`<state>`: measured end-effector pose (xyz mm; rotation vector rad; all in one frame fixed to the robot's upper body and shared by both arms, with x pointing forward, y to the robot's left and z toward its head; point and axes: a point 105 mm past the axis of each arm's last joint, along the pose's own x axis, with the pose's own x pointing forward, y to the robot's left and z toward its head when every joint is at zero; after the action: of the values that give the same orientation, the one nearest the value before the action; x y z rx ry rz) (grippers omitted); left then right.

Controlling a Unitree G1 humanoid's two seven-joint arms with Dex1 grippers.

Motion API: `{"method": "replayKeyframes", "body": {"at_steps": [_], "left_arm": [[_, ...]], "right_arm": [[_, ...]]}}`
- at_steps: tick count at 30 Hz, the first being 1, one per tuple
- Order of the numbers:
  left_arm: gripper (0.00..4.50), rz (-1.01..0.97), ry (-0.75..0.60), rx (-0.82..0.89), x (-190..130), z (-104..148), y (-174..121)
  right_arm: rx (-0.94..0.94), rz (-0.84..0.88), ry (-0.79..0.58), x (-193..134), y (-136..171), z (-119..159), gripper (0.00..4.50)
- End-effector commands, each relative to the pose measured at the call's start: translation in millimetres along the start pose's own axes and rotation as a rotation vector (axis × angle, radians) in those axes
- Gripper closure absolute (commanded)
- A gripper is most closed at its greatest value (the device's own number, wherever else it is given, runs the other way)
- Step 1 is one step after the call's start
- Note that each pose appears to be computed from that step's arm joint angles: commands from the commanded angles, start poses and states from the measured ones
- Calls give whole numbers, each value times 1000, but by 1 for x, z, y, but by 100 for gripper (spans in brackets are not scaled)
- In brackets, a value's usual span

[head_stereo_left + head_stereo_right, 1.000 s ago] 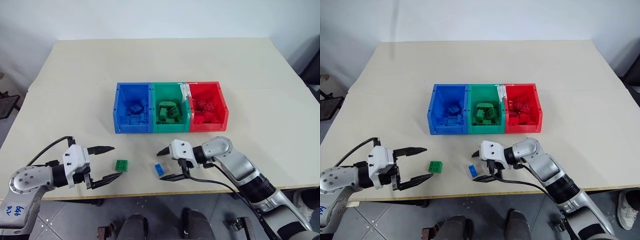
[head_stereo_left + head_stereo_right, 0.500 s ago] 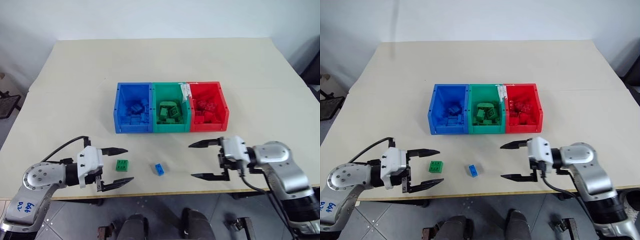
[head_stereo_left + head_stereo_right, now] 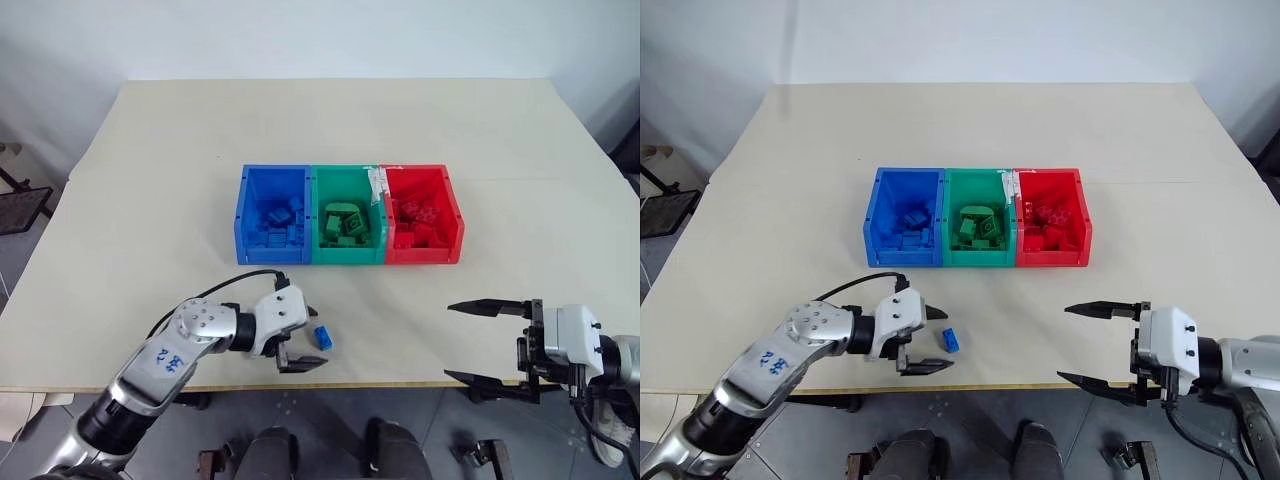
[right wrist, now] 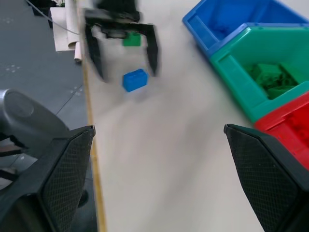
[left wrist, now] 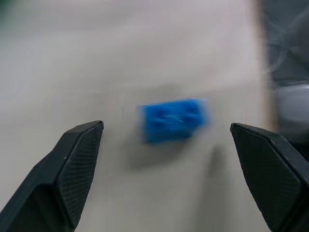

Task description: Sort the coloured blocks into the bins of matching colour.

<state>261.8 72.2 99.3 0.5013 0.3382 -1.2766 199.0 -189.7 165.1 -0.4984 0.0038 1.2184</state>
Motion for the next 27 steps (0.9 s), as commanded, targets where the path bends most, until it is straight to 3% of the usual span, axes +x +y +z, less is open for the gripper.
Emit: {"method": "replayKeyframes", "body": {"at_steps": [1,4,7,11,15,19,22,27], "left_arm": [[0,-27,7,19,10,-1,-1],[0,-41,-6,5,12,0,-1],[60,-43,-4,9,11,0,-1],[178,-23,-6,13,5,-2,4],[303,-38,-95,36,-1,10,5],[304,9,-224,50,-15,29,22],[304,135,-296,63,-29,40,46],[304,501,-417,28,-64,60,106]], "right_arm": [[-34,-39,-19,-3,1,13,3],[-30,-55,-11,-4,2,12,3],[-29,-67,-5,-5,1,9,0],[-30,-72,-7,-3,-2,4,0],[-34,-73,-10,-2,-7,0,0],[-33,-89,-30,-1,-12,0,0],[-19,-152,-120,1,-19,12,0],[13,-312,-244,3,-32,30,0]]}}
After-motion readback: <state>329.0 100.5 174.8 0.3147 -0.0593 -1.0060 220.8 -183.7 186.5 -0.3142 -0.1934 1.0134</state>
